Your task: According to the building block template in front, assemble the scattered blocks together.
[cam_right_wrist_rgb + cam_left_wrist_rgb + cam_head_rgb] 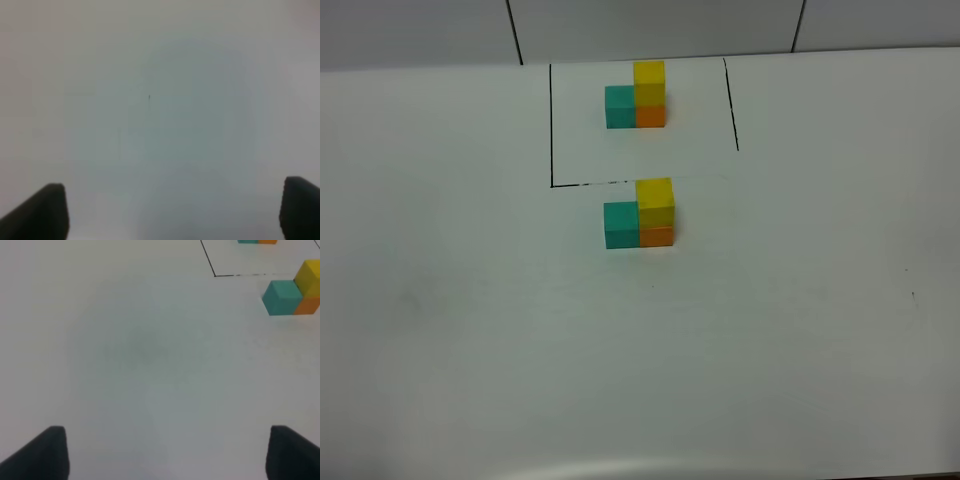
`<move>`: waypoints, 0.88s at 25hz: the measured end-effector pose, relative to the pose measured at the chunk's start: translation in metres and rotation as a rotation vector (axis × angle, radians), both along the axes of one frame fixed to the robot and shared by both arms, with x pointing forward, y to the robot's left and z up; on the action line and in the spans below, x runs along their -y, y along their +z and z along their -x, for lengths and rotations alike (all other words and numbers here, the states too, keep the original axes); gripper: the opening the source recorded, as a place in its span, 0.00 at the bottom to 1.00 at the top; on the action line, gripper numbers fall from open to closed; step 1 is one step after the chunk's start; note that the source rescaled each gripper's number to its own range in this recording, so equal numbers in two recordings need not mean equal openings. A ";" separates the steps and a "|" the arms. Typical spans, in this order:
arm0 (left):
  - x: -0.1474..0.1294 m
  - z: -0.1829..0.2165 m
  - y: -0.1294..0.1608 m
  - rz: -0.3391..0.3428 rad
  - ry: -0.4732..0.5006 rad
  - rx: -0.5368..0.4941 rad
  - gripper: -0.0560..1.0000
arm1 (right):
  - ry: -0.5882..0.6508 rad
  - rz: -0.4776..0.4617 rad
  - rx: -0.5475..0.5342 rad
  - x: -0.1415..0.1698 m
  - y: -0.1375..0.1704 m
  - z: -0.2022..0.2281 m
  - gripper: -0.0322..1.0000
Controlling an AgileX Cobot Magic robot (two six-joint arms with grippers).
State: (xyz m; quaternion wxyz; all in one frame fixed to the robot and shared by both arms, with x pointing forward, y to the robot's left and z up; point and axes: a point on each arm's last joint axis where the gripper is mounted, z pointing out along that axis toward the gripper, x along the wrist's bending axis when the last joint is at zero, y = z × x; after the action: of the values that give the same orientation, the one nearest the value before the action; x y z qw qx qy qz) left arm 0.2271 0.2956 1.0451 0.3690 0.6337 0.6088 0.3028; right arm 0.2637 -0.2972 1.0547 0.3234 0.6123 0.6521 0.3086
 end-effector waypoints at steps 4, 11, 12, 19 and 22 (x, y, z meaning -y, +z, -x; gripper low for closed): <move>0.000 0.000 0.000 0.000 0.000 0.000 0.86 | 0.005 -0.012 0.027 -0.001 -0.002 0.008 0.91; 0.000 0.000 0.000 0.000 0.000 0.000 0.86 | 0.007 -0.012 0.102 -0.002 -0.002 0.020 0.91; 0.000 0.000 0.000 0.000 0.000 0.000 0.86 | 0.005 -0.013 0.114 -0.001 -0.002 0.022 0.91; 0.000 0.000 0.000 0.000 0.000 0.000 0.86 | -0.031 -0.027 0.173 0.000 -0.002 0.031 0.91; 0.000 0.000 0.000 0.000 0.000 0.000 0.86 | -0.040 -0.025 0.176 0.001 -0.002 0.032 0.92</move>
State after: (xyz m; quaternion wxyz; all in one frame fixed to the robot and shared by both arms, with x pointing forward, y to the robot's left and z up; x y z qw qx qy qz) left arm 0.2271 0.2956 1.0451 0.3690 0.6337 0.6088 0.3028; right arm 0.2321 -0.2985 1.0529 0.3779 0.5998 0.6050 0.3626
